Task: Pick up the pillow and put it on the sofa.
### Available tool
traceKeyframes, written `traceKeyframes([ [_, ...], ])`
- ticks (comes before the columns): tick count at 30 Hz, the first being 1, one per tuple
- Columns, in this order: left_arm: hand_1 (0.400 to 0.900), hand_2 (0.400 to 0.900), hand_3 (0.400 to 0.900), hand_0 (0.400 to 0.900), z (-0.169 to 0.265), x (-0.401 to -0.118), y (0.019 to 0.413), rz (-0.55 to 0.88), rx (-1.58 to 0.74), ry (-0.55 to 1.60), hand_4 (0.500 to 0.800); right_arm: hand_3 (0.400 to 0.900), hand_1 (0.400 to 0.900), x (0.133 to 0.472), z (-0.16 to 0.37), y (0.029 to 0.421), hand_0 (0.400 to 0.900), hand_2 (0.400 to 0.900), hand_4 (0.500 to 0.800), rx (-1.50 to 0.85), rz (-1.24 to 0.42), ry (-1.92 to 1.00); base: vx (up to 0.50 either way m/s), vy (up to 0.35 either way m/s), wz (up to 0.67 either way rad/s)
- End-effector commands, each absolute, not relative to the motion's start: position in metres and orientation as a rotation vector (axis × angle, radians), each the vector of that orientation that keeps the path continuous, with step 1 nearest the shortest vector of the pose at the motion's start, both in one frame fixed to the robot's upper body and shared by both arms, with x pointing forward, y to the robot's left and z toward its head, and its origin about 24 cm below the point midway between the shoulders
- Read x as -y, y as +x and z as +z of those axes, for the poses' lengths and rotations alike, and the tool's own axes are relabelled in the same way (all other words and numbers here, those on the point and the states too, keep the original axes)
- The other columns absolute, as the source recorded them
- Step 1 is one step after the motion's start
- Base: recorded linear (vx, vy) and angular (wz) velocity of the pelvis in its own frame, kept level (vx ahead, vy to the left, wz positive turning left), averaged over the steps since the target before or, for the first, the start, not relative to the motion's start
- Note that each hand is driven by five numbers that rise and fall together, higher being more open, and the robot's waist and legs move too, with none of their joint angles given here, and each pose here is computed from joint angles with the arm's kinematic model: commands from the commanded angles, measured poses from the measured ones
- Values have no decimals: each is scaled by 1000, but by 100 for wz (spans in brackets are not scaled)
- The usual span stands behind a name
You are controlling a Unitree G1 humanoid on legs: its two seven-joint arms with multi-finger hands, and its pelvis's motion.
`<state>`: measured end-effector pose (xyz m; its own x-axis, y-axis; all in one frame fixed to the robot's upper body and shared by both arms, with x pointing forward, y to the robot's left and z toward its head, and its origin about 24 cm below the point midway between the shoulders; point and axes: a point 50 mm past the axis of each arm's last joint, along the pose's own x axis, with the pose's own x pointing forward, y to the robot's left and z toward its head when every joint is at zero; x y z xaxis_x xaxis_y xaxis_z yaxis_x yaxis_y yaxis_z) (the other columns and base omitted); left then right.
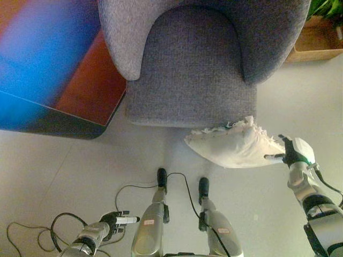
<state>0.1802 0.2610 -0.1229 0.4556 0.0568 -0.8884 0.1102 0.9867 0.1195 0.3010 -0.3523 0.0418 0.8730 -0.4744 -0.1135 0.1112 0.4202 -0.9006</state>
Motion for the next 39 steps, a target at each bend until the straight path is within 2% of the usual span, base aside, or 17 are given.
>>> traceKeyframes([
  [1, 900, 900, 900, 900, -128, -273, 162, 19, -1196, 178, 800, 900, 900, 378, 95, 309, 900, 900, 800, -272, -469, -1153, -52, 17, 5],
  [12, 900, 900, 900, 900, -130, -263, 166, 8, -1160, 149, 800, 900, 900, 368, 153, 334, 900, 900, 800, -112, -458, -1156, -37, 34, 3],
  [20, 900, 900, 900, 900, -129, -255, 172, 14, -1132, 122, 800, 900, 900, 355, 175, 346, 900, 900, 800, -25, -425, -1168, -18, 41, 0],
  [31, 900, 900, 900, 900, -130, -251, 173, 6, -1113, 103, 800, 900, 900, 345, 194, 356, 900, 900, 800, -19, -353, -1073, -2, 26, -1],
  [32, 900, 900, 900, 900, -129, -251, 173, 6, -1113, 104, 800, 767, 767, 343, 195, 357, 767, 767, 720, -18, -340, -1070, 0, 0, 0],
  [33, 900, 900, 900, 900, -129, -251, 174, 27, -1111, 94, 800, 535, 535, 343, 197, 358, 535, 535, 581, -16, -341, -1073, -14, -12, 11],
  [34, 900, 900, 900, 900, -130, -254, 170, 23, -1103, 107, 800, 400, 400, 343, 198, 358, 400, 400, 500, -22, -336, -1065, -29, -28, 17],
  [39, 900, 900, 900, 900, -134, -266, 144, -22, -1094, 93, 800, 400, 400, 359, 197, 349, 400, 400, 500, -39, -368, -1118, -3, 75, 7],
])
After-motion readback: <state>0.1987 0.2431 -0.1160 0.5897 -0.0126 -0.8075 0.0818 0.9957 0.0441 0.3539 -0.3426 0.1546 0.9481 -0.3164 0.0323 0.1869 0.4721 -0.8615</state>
